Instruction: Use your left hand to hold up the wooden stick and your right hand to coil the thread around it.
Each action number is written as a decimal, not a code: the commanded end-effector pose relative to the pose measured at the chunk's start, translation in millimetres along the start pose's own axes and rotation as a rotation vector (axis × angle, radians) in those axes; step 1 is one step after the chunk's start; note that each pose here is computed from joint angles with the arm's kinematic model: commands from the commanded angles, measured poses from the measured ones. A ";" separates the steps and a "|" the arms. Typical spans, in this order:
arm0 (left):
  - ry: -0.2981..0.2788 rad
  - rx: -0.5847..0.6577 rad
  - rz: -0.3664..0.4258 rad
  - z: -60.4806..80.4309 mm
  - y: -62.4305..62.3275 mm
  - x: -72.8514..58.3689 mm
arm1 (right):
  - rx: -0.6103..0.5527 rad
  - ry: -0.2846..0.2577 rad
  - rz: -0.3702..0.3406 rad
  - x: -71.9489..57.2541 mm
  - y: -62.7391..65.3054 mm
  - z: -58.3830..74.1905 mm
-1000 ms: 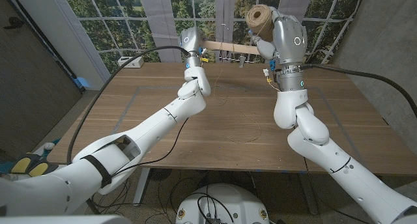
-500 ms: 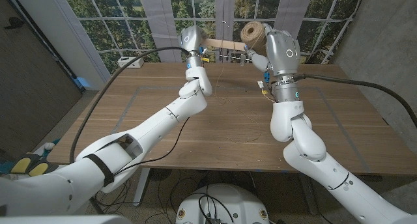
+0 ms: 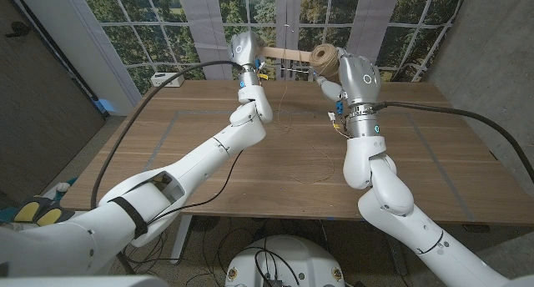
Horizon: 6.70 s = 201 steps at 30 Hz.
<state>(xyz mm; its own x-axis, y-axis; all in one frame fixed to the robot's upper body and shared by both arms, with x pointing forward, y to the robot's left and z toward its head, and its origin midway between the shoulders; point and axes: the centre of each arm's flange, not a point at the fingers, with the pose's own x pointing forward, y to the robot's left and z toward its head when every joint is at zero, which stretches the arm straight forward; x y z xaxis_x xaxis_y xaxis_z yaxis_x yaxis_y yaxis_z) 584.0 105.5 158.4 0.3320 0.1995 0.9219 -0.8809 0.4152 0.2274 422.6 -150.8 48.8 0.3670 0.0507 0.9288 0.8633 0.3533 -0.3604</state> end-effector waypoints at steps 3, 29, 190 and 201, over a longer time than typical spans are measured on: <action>0.003 -0.032 0.073 -3.8 4.5 -4.5 | 0.019 0.084 0.089 1.1 14.8 -12.4; -0.006 -0.113 0.196 -10.5 13.1 -12.1 | 0.051 0.239 0.335 10.4 52.5 -45.2; 0.189 0.280 -0.596 -62.8 -29.8 -49.2 | 0.078 0.180 0.997 22.7 92.3 -92.6; 0.103 -0.051 -0.350 -68.7 -1.4 -65.8 | 0.354 0.054 0.710 15.9 78.3 -101.4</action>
<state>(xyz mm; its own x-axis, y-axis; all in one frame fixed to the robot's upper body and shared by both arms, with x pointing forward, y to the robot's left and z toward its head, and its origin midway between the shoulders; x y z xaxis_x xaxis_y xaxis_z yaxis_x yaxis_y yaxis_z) 615.2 138.5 82.4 0.7989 0.1531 0.5816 -0.5979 0.3067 0.7406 548.0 -204.5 23.6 0.9538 0.2254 0.1987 0.1281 0.2932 -0.9474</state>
